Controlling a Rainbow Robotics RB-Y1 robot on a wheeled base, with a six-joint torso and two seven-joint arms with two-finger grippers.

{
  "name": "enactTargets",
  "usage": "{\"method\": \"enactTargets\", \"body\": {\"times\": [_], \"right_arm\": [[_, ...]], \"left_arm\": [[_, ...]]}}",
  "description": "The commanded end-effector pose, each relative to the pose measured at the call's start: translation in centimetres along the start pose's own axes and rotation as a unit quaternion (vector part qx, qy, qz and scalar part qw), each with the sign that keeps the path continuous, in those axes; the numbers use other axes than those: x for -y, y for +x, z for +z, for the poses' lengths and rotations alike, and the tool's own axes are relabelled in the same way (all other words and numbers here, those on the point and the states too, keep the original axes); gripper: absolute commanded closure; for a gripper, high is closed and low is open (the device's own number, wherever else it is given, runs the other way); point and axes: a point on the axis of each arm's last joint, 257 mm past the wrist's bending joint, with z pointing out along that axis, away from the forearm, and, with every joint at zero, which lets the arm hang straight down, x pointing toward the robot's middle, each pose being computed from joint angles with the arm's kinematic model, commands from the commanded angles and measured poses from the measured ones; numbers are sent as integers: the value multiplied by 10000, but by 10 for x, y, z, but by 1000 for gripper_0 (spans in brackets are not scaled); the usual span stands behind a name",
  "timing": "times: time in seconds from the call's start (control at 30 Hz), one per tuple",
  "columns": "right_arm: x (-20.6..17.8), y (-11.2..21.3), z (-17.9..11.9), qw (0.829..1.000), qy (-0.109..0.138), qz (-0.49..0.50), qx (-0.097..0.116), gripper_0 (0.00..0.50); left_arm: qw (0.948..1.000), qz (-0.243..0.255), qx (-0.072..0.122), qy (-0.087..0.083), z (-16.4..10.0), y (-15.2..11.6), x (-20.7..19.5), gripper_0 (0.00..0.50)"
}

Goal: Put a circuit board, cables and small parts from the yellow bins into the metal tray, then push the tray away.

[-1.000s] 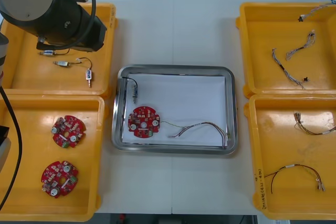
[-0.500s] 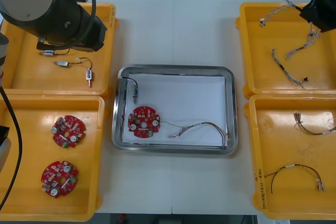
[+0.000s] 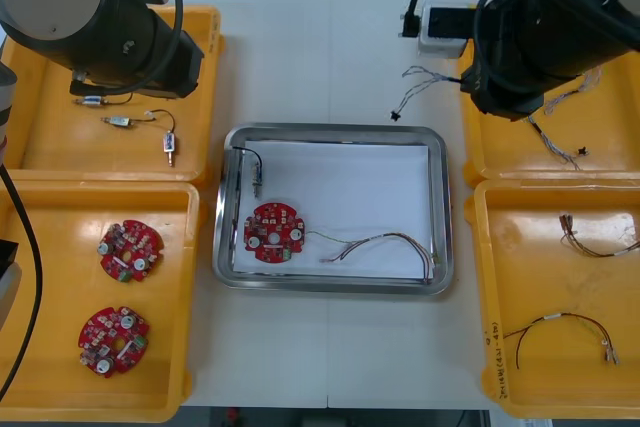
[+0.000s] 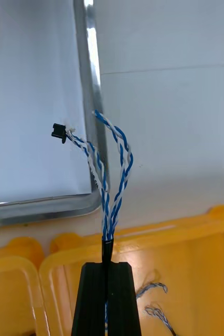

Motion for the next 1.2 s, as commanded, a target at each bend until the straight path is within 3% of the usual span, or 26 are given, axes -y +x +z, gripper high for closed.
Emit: {"method": "enactTargets", "body": {"times": [0.03,0.37,0.6,0.73,1.2], "right_arm": [[-29,-26,9,9990,-160,-419,14,500],[-58,-33,30,9947,-358,-903,-334,500],[-70,-30,49,9911,-295,-1062,-740,500],[-80,-27,63,9899,-423,-1008,-901,500],[-81,-40,108,9940,-481,-610,-770,500]], "left_arm": [[9989,-440,150,109,-9,-5,2,500],[9989,-437,147,115,-9,-5,3,497],[9989,-435,145,114,-9,-5,2,500],[9988,-441,148,123,-9,-5,3,499],[9987,-459,159,140,-10,-5,3,500]]}}
